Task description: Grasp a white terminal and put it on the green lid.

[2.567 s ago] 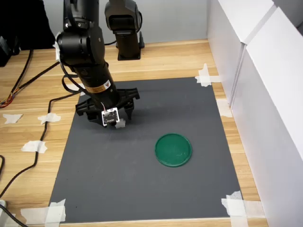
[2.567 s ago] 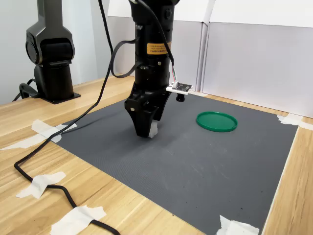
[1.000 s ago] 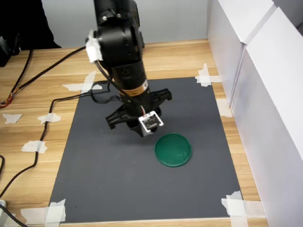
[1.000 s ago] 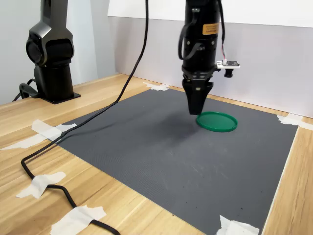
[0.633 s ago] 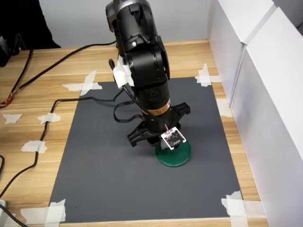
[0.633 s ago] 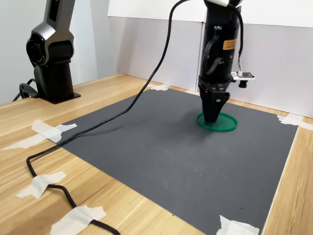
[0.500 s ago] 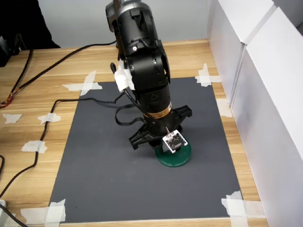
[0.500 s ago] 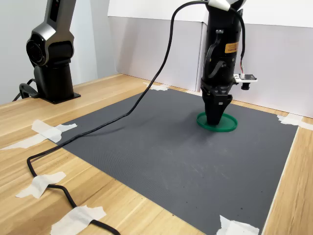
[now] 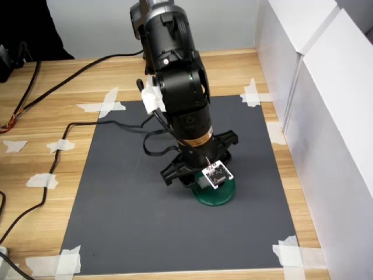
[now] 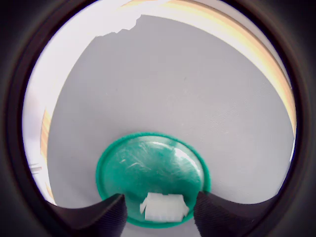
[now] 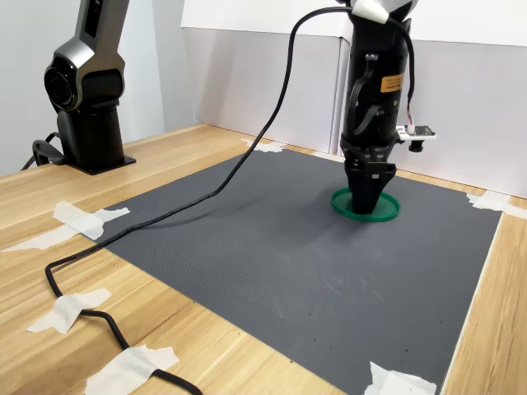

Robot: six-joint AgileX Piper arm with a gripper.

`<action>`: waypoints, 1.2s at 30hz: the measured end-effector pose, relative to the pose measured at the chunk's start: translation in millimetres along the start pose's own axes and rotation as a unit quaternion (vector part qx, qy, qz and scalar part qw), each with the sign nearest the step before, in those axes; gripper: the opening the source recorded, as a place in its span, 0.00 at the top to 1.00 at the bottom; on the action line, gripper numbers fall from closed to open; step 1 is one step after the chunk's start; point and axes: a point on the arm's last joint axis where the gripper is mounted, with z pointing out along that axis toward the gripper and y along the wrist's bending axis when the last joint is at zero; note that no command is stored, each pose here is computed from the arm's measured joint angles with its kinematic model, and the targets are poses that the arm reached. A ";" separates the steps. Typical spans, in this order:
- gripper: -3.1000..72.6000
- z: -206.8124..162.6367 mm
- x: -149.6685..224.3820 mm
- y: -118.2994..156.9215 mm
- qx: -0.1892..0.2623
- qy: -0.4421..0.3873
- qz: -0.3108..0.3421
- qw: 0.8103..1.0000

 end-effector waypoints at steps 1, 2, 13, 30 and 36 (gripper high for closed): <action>0.16 -8.5 0.6 -0.4 0.003 -0.011 0.003 1.000; 0.16 -20.5 3.0 -1.8 0.007 -0.025 0.009 1.000; 0.87 -144.3 123.1 -42.3 0.169 -0.267 0.144 0.938; 0.98 -115.9 316.3 64.7 0.244 -0.487 0.207 0.813; 0.98 -113.4 327.1 71.8 0.257 -0.528 0.194 0.786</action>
